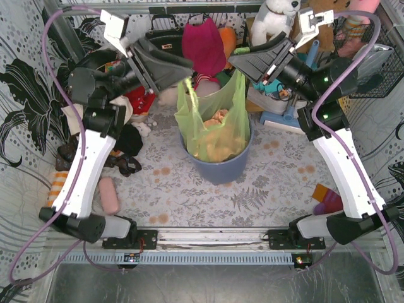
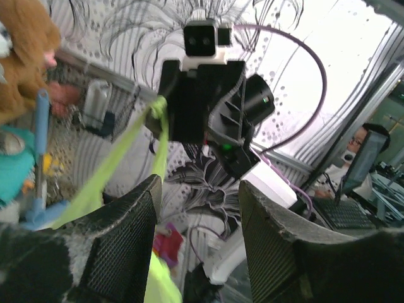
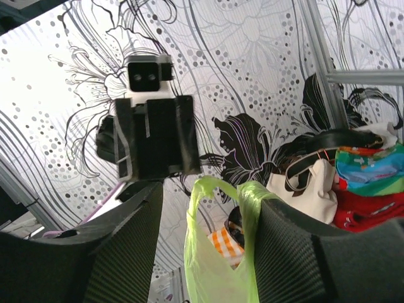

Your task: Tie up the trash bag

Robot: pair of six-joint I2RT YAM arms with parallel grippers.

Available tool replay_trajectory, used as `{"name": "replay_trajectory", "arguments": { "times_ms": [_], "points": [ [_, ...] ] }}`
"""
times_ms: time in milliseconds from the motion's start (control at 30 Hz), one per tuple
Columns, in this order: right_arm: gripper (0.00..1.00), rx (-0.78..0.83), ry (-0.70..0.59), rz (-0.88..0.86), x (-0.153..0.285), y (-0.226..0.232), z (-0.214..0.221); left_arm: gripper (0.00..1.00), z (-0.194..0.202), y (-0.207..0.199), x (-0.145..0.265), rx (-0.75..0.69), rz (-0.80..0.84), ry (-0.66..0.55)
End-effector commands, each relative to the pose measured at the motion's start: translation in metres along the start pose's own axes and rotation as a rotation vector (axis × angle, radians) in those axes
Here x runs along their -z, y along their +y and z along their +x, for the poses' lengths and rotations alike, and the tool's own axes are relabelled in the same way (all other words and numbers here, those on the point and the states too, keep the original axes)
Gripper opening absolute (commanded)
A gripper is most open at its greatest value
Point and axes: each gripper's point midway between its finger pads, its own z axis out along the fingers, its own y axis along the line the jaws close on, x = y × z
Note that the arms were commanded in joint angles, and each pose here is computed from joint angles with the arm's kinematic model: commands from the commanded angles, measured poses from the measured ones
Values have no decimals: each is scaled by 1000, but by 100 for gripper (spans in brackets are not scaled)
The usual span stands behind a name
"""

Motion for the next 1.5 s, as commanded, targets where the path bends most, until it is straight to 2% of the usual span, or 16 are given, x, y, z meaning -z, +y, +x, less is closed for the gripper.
{"name": "replay_trajectory", "arguments": {
  "times_ms": [0,133,333,467,633,867,1100,1233,1300,1367,1433,1467],
  "points": [
    [53,-14,-8,44,9,-17,17,61,40,3,15,-2,-146,80],
    [53,-38,7,65,16,-26,32,61,52,0,39,4,-290,83],
    [53,-40,11,86,23,-30,38,64,59,-6,42,44,-317,82],
    [51,-33,-6,103,26,-30,36,64,83,9,16,97,-275,110],
    [49,44,-71,209,46,-28,23,64,110,29,-25,102,-232,168],
    [49,70,-75,245,58,-22,22,64,105,52,-56,86,-204,157],
    [44,66,-75,283,67,-29,28,63,84,34,-80,70,-51,109],
    [38,68,-83,297,68,-32,28,47,78,29,-83,53,-37,105],
    [27,75,-94,307,66,-34,24,28,74,26,-80,33,-58,96],
    [12,92,-104,304,62,-32,17,12,62,26,-75,-28,-112,75],
    [2,122,-128,283,55,-23,0,4,40,19,-67,-88,-157,45],
    [0,141,-142,272,52,-17,-9,2,26,17,-61,-111,-176,19]
  ]
}}
